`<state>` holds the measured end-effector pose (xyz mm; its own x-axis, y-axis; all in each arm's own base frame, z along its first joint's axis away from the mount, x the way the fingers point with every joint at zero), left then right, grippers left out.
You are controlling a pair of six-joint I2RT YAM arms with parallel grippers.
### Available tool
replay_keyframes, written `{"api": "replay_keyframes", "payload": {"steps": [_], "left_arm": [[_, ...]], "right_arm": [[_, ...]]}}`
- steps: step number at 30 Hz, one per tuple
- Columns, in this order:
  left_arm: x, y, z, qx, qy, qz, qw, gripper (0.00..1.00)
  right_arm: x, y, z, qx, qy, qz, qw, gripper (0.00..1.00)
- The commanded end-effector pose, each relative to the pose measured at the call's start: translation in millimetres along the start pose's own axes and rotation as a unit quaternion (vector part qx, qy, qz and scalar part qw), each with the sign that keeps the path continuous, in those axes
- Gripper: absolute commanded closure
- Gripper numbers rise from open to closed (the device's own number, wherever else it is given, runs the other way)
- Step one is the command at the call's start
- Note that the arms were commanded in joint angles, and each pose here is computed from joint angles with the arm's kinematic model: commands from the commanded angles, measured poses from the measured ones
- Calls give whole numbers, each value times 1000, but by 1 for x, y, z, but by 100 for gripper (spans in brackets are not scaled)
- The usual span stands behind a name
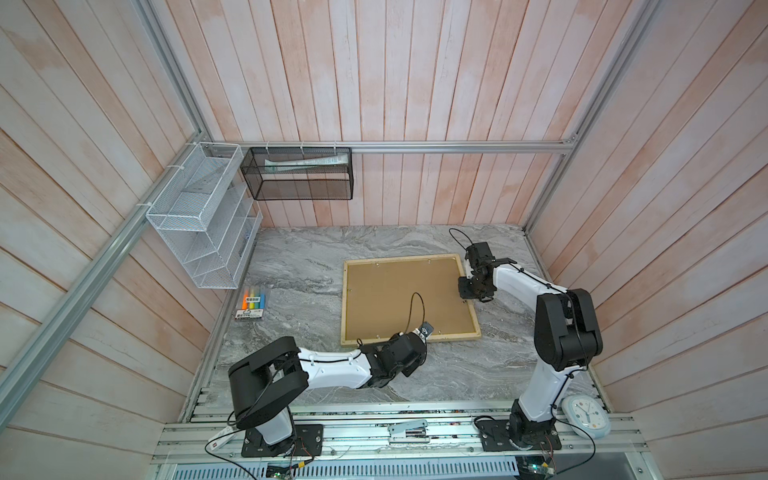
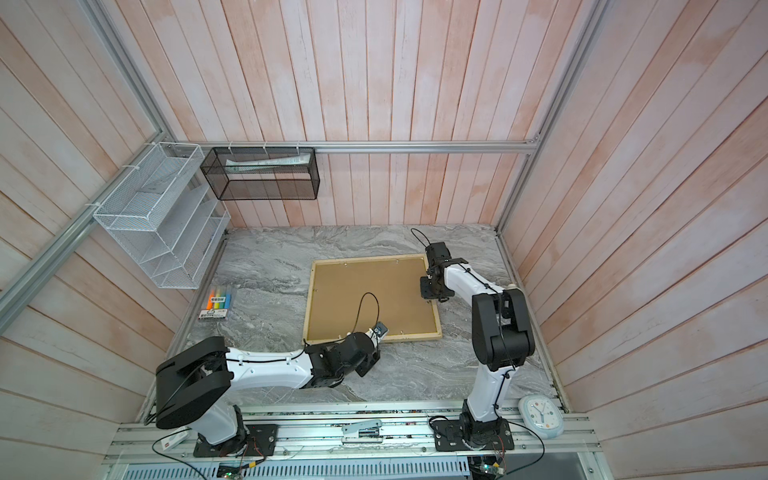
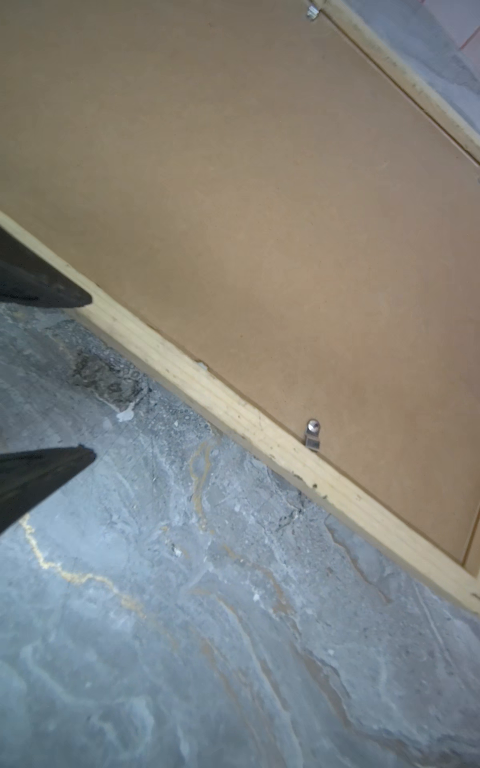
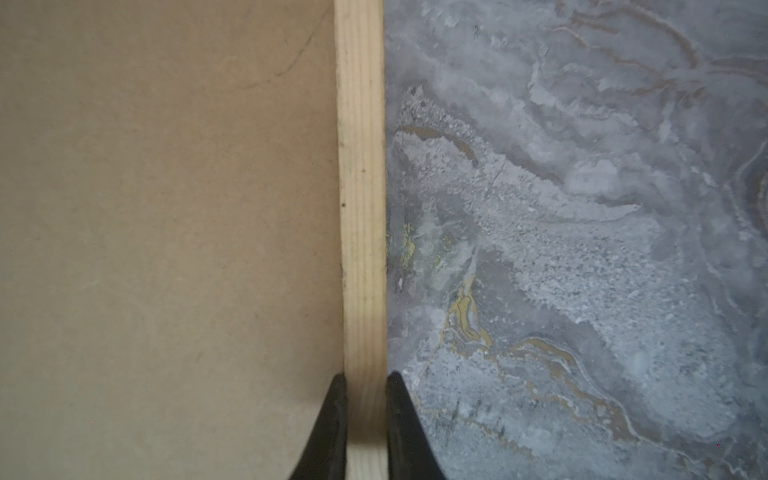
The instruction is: Put the photo into the frame
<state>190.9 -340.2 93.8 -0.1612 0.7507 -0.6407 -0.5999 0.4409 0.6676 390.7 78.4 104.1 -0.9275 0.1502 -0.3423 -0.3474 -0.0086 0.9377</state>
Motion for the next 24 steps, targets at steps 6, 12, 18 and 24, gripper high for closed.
{"api": "replay_keyframes", "payload": {"steps": [6, 12, 18, 24], "left_arm": [[-12, -8, 1, -109, -80, -1, 991, 45], [-11, -9, 8, -149, -102, -15, 983, 44], [-9, -17, 5, -157, -135, -18, 978, 43], [-6, -24, -1, -148, -154, -11, 977, 43]], "right_arm": [[-17, 35, 9, -25, -6, -35, 999, 95], [-17, 43, 11, -32, -3, -27, 999, 95], [-15, 44, 11, -33, -2, -20, 999, 95], [-17, 49, 11, -32, -1, -24, 999, 95]]}}
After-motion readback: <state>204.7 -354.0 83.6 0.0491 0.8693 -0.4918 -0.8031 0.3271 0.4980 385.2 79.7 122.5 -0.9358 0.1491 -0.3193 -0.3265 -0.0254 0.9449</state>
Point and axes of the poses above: each gripper's point midway between its finger pads, its own y axis back along the fingers, its own z axis along the line the jaws close on, x = y × z, the point moved 5 cm from there along y, back along the fingers, and after that the axes turned 11 degrees about -y, right-handed, at the moved point
